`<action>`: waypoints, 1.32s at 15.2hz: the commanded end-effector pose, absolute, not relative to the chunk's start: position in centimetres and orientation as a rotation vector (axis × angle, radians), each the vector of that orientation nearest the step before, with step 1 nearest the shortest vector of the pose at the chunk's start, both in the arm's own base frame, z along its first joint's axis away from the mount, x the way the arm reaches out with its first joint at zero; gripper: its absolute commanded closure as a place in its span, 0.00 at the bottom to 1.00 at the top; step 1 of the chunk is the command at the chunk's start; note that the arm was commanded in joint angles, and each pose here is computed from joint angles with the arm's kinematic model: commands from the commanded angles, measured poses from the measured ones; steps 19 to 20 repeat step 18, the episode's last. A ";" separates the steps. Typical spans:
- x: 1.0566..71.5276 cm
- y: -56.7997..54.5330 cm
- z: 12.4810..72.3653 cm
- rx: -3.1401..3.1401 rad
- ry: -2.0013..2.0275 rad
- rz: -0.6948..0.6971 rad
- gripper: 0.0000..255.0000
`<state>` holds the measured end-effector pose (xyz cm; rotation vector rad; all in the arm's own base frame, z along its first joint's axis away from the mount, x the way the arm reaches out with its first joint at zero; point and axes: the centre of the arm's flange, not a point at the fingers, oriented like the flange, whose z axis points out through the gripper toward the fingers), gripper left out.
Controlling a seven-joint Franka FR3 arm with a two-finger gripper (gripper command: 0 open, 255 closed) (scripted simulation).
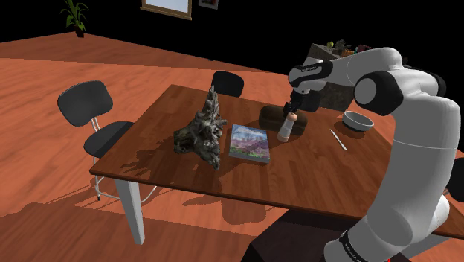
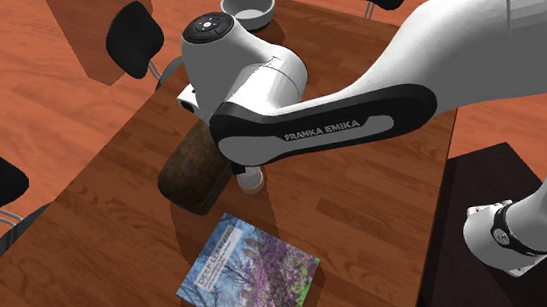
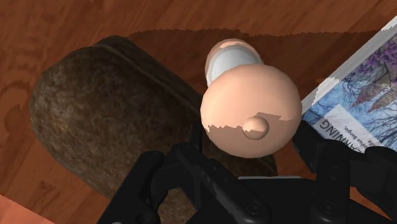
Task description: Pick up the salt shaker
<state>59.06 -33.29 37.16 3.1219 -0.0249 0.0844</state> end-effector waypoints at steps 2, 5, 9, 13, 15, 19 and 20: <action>59.0 -33.3 37.6 3.124 -0.025 0.079 1.00; 59.0 -33.3 39.2 3.124 -0.024 0.079 1.00; 59.0 -33.3 41.3 3.124 -0.024 0.079 1.00; 59.0 -33.3 43.4 3.124 -0.024 0.079 1.00; 59.0 -33.3 44.5 3.124 -0.024 0.079 1.00; 59.0 -33.3 45.1 3.124 -0.024 0.079 1.00; 59.0 -33.3 45.1 3.124 -0.024 0.079 1.00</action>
